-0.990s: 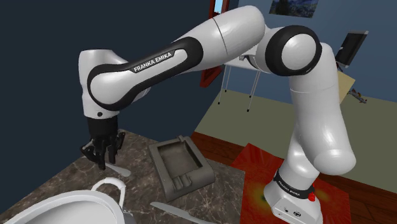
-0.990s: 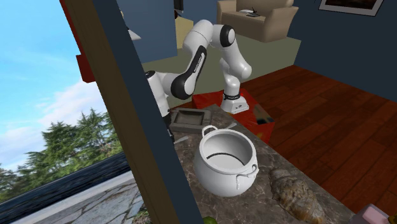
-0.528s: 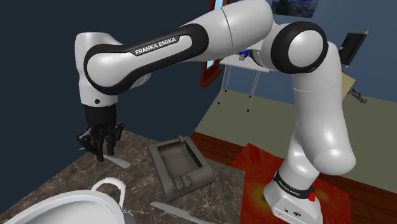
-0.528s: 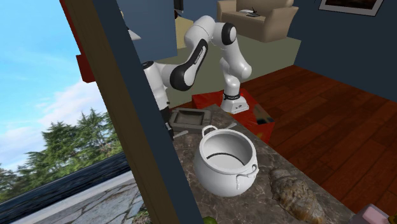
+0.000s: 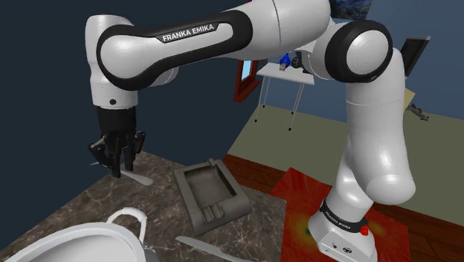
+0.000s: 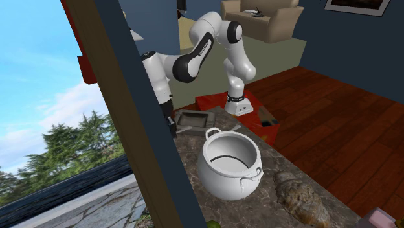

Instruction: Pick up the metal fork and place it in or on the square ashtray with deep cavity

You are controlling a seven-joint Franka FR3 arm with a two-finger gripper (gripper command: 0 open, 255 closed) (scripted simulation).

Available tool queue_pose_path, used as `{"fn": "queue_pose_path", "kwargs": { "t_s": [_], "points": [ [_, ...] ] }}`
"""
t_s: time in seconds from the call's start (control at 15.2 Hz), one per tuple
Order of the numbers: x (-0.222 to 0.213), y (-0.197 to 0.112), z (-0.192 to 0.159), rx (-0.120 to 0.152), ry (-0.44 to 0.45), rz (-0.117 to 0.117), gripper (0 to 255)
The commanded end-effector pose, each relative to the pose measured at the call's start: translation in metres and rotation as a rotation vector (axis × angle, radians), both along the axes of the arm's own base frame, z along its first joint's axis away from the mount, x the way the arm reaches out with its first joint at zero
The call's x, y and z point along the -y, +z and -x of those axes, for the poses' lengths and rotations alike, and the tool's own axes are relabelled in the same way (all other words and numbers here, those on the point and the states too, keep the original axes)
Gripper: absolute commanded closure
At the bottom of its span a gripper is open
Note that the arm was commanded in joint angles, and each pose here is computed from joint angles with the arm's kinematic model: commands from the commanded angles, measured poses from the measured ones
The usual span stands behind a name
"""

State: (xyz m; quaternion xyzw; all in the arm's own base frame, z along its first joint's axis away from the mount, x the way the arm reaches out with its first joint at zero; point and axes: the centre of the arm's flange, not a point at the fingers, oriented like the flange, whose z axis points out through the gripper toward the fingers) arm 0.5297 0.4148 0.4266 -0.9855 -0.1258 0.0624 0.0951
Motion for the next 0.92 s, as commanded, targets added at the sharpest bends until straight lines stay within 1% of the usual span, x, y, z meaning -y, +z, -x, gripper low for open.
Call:
{"fn": "queue_pose_path", "kwargs": {
  "t_s": [0.0, 0.86],
  "points": [
    [0.016, 0.001, 0.011, 0.0, 0.0, 0.0, 255],
    [0.155, -0.008, 0.112, 0.0, 0.0, 0.0, 255]
  ]
}}
